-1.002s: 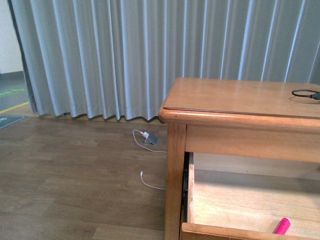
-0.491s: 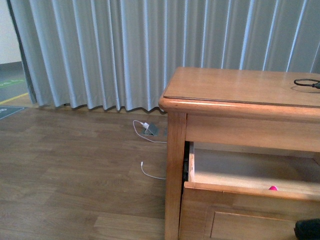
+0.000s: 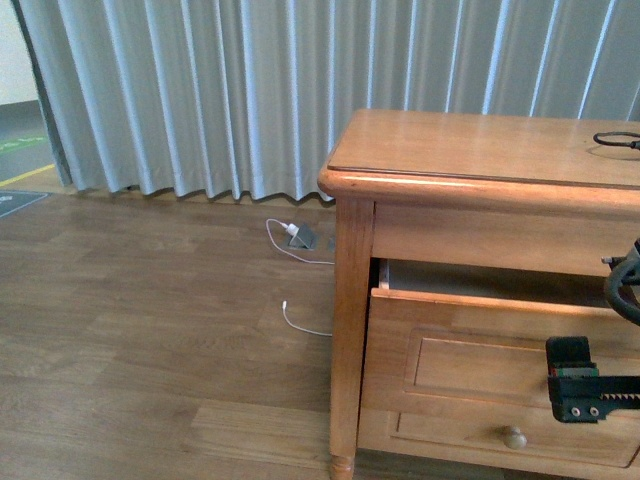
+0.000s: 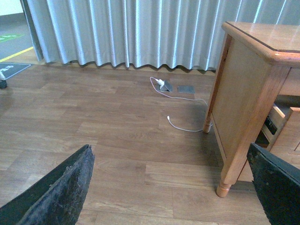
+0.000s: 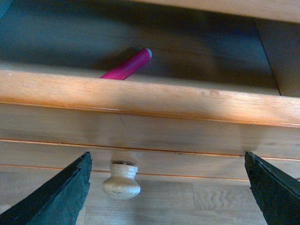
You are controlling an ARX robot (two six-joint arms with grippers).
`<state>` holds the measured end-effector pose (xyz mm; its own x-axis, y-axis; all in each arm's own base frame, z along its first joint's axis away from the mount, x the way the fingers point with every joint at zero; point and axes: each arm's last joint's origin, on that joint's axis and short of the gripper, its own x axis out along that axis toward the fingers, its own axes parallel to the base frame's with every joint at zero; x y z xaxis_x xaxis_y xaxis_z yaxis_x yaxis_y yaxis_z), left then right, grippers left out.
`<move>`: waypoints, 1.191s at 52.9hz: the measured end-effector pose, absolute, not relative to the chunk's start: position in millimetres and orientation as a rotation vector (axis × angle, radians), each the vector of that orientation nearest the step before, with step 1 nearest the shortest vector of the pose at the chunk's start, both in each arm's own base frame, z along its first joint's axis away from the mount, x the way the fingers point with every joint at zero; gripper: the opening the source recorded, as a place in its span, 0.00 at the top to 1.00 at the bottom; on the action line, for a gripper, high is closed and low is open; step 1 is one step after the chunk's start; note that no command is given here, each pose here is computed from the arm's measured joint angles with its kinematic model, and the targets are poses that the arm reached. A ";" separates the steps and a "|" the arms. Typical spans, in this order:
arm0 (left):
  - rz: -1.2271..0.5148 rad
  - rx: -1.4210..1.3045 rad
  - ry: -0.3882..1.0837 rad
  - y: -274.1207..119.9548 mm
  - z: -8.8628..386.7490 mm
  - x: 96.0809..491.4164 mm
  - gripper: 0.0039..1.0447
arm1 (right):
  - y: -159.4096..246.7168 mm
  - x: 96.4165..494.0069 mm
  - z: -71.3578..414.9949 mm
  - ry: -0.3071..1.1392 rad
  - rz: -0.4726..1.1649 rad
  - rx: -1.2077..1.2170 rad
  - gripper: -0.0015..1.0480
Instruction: Place pink marker in drawer with both arms
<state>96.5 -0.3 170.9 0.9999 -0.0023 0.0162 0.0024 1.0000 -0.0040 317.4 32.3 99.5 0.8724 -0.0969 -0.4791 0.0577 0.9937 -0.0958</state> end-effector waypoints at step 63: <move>-0.002 -0.004 -0.016 -0.3 170.9 96.5 0.06 | 32.7 363.9 82.0 0.354 -0.082 -0.021 0.08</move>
